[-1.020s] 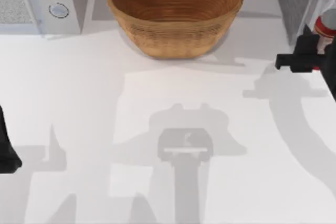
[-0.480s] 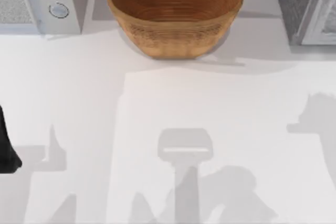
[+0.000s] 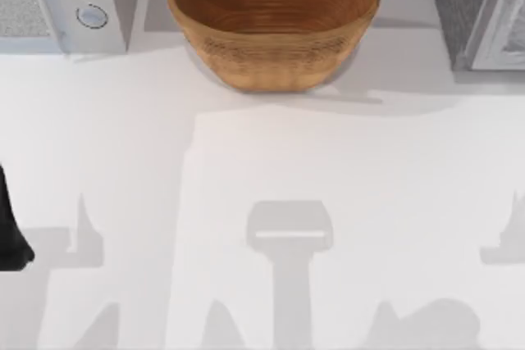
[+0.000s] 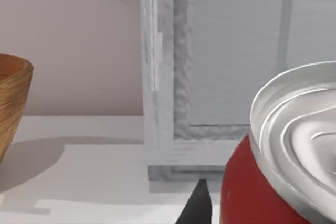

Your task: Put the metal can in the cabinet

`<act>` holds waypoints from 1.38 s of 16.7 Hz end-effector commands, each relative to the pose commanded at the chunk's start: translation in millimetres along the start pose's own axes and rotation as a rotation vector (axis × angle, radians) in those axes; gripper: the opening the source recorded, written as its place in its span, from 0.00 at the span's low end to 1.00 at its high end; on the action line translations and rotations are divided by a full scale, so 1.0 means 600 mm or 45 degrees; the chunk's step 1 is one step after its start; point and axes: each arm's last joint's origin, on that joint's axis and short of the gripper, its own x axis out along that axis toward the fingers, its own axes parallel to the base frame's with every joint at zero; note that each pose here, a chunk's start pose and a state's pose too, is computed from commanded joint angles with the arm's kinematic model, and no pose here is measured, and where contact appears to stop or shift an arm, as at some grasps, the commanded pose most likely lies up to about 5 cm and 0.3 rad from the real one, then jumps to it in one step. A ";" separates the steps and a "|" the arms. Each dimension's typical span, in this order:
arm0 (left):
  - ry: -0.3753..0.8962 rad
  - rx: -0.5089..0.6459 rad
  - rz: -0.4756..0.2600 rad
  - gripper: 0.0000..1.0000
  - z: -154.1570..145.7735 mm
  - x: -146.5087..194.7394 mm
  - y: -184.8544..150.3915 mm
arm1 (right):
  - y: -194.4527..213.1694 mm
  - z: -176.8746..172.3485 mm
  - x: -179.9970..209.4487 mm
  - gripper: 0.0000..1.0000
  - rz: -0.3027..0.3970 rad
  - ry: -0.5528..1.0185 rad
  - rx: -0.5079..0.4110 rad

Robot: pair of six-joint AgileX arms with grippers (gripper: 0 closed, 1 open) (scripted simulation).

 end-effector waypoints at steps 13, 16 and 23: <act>0.000 0.000 0.000 1.00 0.000 0.000 0.000 | 0.002 0.053 0.002 0.00 0.011 0.055 0.001; 0.000 0.000 0.000 1.00 0.000 0.000 0.000 | 0.007 0.142 0.016 0.00 0.011 0.075 0.000; 0.000 0.000 0.000 1.00 0.000 0.000 0.000 | 0.033 0.394 0.111 0.00 0.004 0.064 -0.006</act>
